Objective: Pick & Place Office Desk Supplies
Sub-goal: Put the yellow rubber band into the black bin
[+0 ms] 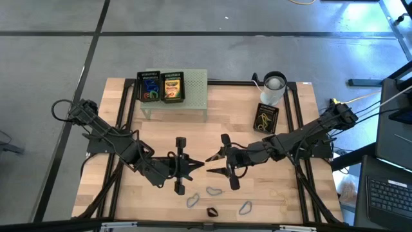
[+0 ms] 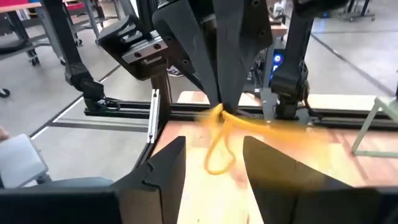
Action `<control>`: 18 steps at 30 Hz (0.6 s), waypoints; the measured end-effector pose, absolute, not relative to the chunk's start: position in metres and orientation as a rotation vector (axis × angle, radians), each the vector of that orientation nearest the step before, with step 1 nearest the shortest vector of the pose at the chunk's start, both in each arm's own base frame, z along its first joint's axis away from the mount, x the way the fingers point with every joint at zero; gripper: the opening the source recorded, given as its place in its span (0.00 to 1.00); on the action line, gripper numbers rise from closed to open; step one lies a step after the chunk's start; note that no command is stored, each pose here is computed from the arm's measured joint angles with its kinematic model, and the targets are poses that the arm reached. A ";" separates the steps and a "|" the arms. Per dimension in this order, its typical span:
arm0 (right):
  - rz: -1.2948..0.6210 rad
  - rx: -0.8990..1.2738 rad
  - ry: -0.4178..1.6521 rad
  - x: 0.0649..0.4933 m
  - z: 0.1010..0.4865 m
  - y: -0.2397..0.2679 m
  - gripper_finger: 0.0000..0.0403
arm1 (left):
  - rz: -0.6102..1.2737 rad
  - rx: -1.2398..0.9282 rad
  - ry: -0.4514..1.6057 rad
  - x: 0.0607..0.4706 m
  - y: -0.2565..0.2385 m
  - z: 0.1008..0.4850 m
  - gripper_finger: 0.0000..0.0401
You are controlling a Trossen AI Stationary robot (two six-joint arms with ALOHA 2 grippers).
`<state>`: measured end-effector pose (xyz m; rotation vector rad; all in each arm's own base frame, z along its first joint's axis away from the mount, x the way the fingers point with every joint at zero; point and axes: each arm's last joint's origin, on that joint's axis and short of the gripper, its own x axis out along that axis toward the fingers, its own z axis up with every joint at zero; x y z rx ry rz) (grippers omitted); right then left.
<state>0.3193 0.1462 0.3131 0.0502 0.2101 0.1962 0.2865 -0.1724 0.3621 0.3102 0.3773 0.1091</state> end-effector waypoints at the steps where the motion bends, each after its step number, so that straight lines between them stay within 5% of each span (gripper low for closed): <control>1: 0.195 0.063 0.216 0.319 0.313 0.146 0.41 | 0.109 0.311 0.378 0.286 -0.172 0.362 0.01; 18: 0.131 0.094 0.218 0.319 0.312 0.144 0.42 | 0.091 0.318 0.397 0.286 -0.172 0.360 0.01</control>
